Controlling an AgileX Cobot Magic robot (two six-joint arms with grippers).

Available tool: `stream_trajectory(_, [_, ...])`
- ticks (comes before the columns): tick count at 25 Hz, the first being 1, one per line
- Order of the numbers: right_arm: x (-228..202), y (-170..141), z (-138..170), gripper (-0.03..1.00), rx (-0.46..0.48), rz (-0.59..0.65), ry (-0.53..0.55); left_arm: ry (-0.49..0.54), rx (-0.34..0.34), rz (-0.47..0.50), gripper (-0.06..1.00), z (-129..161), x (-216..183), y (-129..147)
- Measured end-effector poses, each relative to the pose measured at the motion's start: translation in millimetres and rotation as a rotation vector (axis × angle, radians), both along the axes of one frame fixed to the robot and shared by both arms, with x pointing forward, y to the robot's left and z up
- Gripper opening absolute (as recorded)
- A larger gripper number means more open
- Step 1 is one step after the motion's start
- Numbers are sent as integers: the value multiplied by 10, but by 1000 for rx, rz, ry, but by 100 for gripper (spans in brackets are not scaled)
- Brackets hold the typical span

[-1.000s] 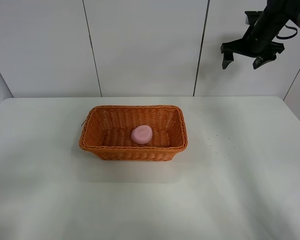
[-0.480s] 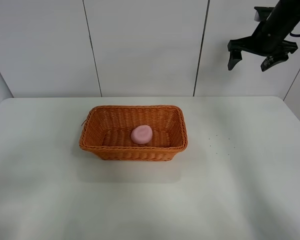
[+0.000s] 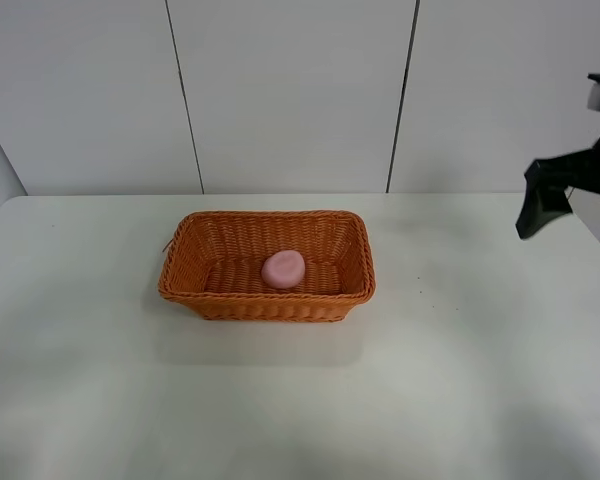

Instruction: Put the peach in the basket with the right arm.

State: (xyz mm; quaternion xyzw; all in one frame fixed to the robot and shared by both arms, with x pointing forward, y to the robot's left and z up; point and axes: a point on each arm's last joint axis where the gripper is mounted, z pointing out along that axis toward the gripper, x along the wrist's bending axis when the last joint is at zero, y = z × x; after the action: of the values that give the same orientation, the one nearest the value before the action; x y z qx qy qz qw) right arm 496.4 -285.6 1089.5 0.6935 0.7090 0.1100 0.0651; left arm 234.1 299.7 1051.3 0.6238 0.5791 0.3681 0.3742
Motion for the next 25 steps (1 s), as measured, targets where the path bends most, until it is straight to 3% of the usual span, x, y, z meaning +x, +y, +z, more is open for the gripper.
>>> stream_trajectory(4, [-717, -21, -225, 70, -6, 19, 39, 0, 0, 0, 99, 0, 0, 0])
stream_trajectory(7, [-1166, -35, -379, 70, -6, 20, 1, 0, 0, 0, 99, 0, 0, 0])
stream_trajectory(12, [-1722, -54, -509, 70, -1, 14, -238, 0, 0, 0, 99, 0, 0, 0])
stream_trajectory(19, [-2245, -71, -390, 70, 7, 10, -631, 0, 0, 0, 99, 0, 0, 0])
stream_trajectory(25, [-2489, -79, -365, 70, 11, 9, -795, 0, 0, 0, 99, 0, 0, 0])
